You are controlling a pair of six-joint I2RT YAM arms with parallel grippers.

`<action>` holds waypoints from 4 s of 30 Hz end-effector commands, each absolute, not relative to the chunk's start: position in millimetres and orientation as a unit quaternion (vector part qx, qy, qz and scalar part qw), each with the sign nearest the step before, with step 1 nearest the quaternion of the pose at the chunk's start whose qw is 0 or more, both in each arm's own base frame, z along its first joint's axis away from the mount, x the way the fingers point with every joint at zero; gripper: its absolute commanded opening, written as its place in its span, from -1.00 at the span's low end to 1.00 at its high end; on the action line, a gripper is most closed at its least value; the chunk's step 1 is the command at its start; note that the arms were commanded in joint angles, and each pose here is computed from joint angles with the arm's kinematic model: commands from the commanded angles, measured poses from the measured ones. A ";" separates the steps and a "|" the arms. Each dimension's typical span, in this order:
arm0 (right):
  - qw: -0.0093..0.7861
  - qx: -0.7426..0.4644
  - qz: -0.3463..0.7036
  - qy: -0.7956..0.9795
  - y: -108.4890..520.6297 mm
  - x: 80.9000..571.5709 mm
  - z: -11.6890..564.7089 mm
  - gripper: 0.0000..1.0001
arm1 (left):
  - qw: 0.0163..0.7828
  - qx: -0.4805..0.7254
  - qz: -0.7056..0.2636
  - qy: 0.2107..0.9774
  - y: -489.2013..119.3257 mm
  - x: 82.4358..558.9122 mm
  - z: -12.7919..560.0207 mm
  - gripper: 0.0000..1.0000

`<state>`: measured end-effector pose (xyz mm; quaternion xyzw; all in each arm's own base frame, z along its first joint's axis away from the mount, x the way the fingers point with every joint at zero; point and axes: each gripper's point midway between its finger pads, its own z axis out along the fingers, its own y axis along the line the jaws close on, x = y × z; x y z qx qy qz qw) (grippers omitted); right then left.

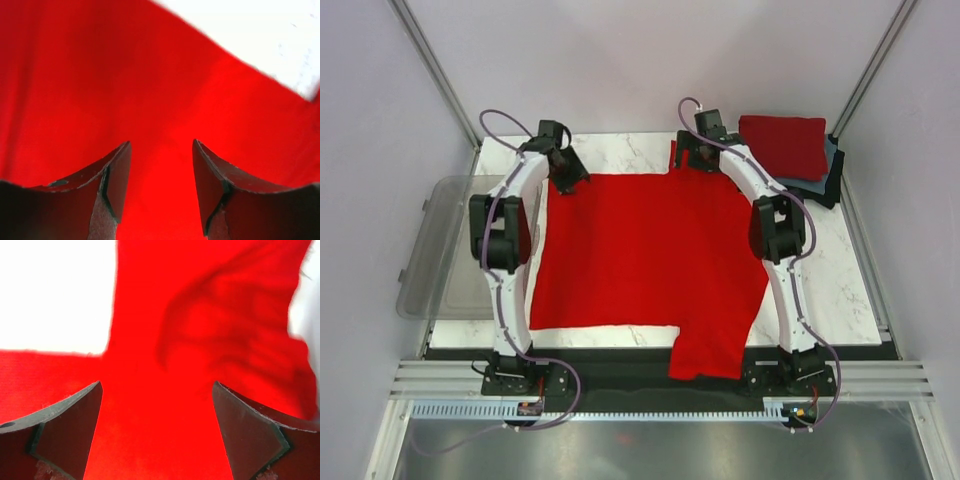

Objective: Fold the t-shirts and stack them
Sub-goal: Flatten the tshirt out, then fold the tshirt

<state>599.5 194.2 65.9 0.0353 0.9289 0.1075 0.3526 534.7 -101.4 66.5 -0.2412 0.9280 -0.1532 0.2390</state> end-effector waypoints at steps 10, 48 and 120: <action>0.467 0.101 0.132 0.868 166.8 388.5 266.5 0.96 | 0.322 -0.229 -0.117 0.911 -79.6 306.5 173.5 0.18; 0.287 0.179 0.101 0.936 164.5 148.0 69.2 0.96 | 0.213 -0.464 0.013 0.860 -43.8 164.9 15.7 0.07; 0.237 0.188 -0.030 0.953 112.9 141.8 9.2 0.65 | 0.306 -0.400 -0.086 0.860 -60.9 188.3 60.8 -0.96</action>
